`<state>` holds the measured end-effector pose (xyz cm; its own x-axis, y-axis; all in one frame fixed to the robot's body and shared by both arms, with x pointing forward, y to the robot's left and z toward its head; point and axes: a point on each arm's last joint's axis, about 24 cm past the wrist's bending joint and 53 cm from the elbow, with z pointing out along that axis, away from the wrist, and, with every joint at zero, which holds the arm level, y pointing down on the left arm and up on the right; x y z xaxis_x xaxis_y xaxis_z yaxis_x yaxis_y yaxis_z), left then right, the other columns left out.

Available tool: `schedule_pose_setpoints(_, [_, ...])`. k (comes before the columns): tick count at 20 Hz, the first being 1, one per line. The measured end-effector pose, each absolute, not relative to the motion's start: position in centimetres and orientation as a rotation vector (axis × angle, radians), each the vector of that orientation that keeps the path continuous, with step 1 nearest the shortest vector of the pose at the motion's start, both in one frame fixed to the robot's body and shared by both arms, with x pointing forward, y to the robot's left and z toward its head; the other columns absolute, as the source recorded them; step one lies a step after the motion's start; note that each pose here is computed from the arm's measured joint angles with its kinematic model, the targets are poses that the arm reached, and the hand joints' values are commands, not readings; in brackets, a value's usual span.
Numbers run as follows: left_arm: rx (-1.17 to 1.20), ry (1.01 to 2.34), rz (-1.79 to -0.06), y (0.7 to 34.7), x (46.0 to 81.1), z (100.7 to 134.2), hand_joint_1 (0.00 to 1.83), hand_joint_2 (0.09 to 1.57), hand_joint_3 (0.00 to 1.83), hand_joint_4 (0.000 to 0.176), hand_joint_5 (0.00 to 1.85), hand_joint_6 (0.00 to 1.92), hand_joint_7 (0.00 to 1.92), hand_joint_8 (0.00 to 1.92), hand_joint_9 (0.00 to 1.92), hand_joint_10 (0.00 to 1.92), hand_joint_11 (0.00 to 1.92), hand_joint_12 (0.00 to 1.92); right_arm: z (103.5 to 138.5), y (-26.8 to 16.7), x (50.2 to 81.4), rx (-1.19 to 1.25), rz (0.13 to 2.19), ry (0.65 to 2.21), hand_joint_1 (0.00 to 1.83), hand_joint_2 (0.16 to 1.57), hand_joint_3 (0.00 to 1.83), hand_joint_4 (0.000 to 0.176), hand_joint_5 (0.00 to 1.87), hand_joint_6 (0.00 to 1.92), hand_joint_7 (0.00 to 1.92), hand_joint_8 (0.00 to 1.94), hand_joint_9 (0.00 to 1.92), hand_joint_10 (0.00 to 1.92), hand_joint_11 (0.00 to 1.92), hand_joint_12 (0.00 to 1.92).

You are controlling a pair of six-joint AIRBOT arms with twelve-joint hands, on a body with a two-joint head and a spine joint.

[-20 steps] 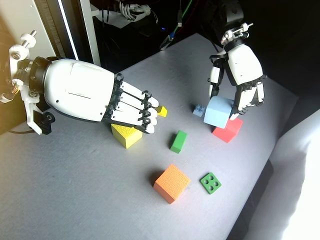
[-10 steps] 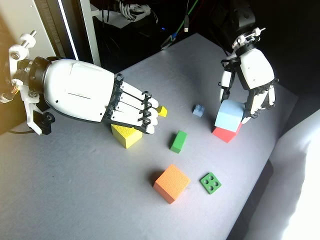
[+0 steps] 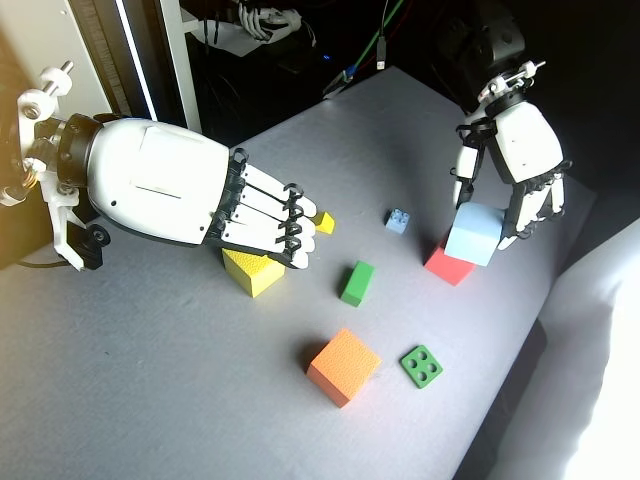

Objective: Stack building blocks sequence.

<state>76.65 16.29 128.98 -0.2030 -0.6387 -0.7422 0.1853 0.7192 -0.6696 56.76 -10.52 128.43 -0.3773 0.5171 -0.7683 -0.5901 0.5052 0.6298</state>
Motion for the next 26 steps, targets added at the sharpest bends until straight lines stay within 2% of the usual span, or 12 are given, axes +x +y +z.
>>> schedule_pose_setpoints(9, [-0.396,1.626,-0.783,16.4,76.6,128.1,1.24,1.13,0.0,0.0,0.98,0.82,0.95,1.21,0.81,0.86,0.35,1.39,128.6,-10.5,56.7,-0.066,1.177,1.559,0.5,1.09,0.0,0.0,0.24,0.01,0.25,0.01,0.22,0.01,0.0,0.6])
schedule_pose_setpoints(11, [-0.397,1.627,-0.783,16.5,76.6,128.0,1.23,1.14,0.0,0.0,0.93,0.91,0.94,1.23,0.8,0.87,0.36,1.41,128.6,-10.5,56.7,-0.066,1.177,1.559,0.52,1.08,0.0,0.0,0.24,0.01,0.25,0.0,0.21,0.0,0.0,0.54])
schedule_pose_setpoints(14, [-0.399,1.628,-0.784,16.5,76.6,128.0,1.2,1.24,0.0,0.0,0.65,1.28,0.84,1.41,0.5,1.23,0.12,1.69,128.7,-10.5,56.7,-0.067,1.179,1.554,0.53,1.07,0.0,0.0,0.26,0.0,0.26,0.0,0.23,0.0,0.0,0.61])
schedule_pose_setpoints(15, [-0.398,1.63,-0.782,16.5,76.6,127.9,1.08,1.2,0.0,0.0,0.58,0.67,0.68,0.88,0.44,1.13,0.02,1.63,128.7,-10.5,56.7,-0.066,1.179,1.554,0.53,1.07,0.0,0.0,0.26,0.0,0.25,0.0,0.22,0.0,0.0,0.58])
schedule_pose_setpoints(16, [-0.399,1.631,-0.781,16.5,76.6,127.8,1.01,1.17,0.0,0.0,0.65,0.33,0.71,0.56,0.44,0.99,0.0,1.54,128.7,-10.5,56.7,-0.067,1.179,1.554,0.53,1.08,0.0,0.0,0.23,0.0,0.23,0.0,0.2,0.0,0.0,0.55])
schedule_pose_setpoints(17, [-0.399,1.638,-0.775,16.5,76.6,127.5,0.94,1.16,0.0,0.0,0.62,0.14,0.7,0.31,0.42,0.81,0.0,1.41,128.6,-10.5,56.7,-0.067,1.178,1.556,0.51,1.08,0.0,0.0,0.23,0.0,0.23,0.0,0.2,0.0,0.0,0.54])
schedule_pose_setpoints(19, [-0.401,1.642,-0.772,16.6,76.6,127.3,0.78,1.14,0.0,0.0,0.5,0.01,0.64,0.05,0.43,0.46,0.0,1.21,128.5,-10.5,56.7,-0.067,1.177,1.559,0.54,1.07,0.0,0.0,0.26,0.01,0.26,0.01,0.22,0.0,0.0,0.58])
schedule_pose_setpoints(21, [-0.402,1.647,-0.782,16.4,76.6,127.2,0.67,1.14,0.0,0.0,0.37,0.0,0.52,0.0,0.43,0.19,0.0,1.04,128.6,-10.5,56.6,-0.067,1.179,1.557,0.55,1.07,0.0,0.0,0.25,0.0,0.25,0.0,0.22,0.0,0.0,0.55])
schedule_pose_setpoints(22, [-0.398,1.651,-0.788,16.3,76.5,127.2,0.63,1.06,0.0,0.0,0.31,0.0,0.43,0.0,0.41,0.09,0.0,0.97,128.6,-10.5,56.7,-0.067,1.178,1.557,0.56,1.08,0.0,0.0,0.24,0.0,0.25,0.0,0.21,0.0,0.0,0.55])
schedule_pose_setpoints(24, [-0.394,1.655,-0.792,16.1,76.4,127.0,0.55,0.93,0.0,0.0,0.16,0.0,0.23,0.01,0.24,0.01,0.0,0.66,128.6,-10.5,56.7,-0.067,1.178,1.557,0.58,1.08,0.0,0.0,0.22,0.0,0.22,0.0,0.18,0.0,0.0,0.52])
schedule_pose_setpoints(25, [-0.392,1.658,-0.797,15.9,76.4,127.0,0.45,0.79,0.0,0.0,0.02,0.0,0.08,0.01,0.09,0.01,0.0,0.32,128.5,-10.6,56.7,-0.066,1.178,1.558,0.64,1.07,0.0,0.0,0.23,0.0,0.24,0.0,0.2,0.0,0.0,0.53])
schedule_pose_setpoints(26, [-0.392,1.658,-0.797,15.9,76.4,127.0,0.42,0.76,0.0,0.0,0.0,0.0,0.04,0.0,0.05,0.0,0.0,0.22,128.6,-10.5,56.7,-0.067,1.178,1.556,0.66,1.06,0.0,0.0,0.24,0.0,0.25,0.01,0.21,0.01,0.0,0.56])
